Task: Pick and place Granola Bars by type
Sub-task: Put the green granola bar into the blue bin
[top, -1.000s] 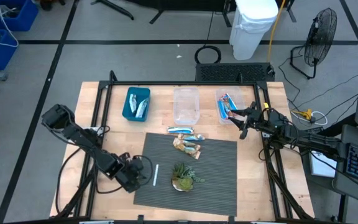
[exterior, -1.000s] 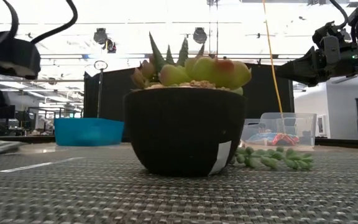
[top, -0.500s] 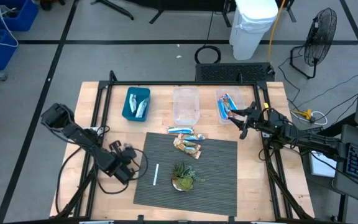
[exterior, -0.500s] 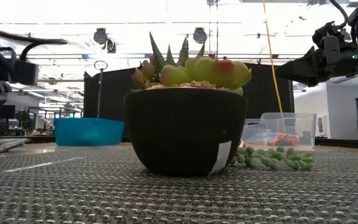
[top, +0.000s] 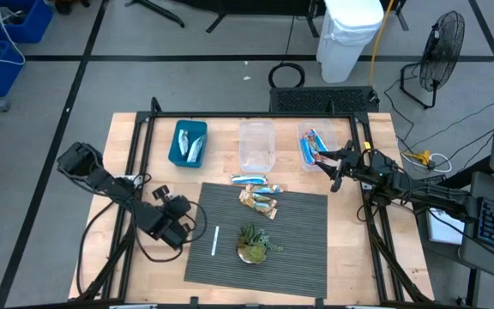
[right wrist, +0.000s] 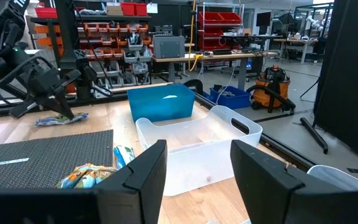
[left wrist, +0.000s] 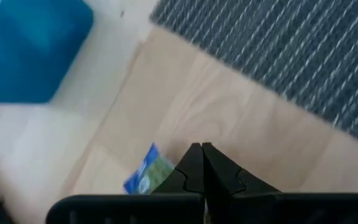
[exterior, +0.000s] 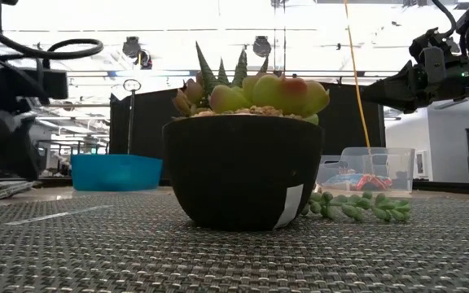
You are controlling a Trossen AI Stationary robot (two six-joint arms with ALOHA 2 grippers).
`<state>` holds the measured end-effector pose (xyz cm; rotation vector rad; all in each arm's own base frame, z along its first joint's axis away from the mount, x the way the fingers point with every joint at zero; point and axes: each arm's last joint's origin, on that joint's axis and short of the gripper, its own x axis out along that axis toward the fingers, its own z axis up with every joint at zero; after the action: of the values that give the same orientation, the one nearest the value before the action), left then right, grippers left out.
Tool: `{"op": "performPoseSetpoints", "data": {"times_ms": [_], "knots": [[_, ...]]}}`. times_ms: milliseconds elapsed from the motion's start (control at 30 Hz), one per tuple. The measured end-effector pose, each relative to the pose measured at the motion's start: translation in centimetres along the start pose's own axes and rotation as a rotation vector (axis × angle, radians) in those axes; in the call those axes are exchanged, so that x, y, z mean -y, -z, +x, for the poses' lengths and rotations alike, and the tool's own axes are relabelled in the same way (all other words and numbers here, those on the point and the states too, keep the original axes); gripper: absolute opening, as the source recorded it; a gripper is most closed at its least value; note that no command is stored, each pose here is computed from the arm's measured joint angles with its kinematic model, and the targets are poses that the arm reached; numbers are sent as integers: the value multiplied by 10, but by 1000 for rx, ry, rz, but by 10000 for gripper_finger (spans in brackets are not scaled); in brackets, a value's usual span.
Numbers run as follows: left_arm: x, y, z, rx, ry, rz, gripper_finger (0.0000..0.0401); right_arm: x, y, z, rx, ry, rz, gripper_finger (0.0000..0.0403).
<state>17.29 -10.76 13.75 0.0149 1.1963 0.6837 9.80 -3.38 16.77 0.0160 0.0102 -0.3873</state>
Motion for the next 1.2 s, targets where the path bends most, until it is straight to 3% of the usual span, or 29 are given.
{"op": "performPoseSetpoints", "data": {"times_ms": [200, 400, 533, 700, 967, 1200], "knots": [[-5, -18, -31, -46, -77, -141, 1, 0, 0, 0, 0, 0, 0, 169], [-5, -28, -54, -226, -64, -424, 11, 0, 0, 0, 0, 0, 0, 169], [-8, -21, -50, -384, -97, -518, 46, 0, 0, 0, 0, 0, 0, 169], [-13, -7, -38, -476, -181, -615, 115, 0, 0, 0, 0, 0, 0, 169], [-18, 8, -26, -590, -257, -649, 223, 0, 0, 0, 0, 0, 0, 169], [-23, 6, -30, -555, -213, -632, 249, 0, 0, 0, 0, 0, 0, 169]]}}
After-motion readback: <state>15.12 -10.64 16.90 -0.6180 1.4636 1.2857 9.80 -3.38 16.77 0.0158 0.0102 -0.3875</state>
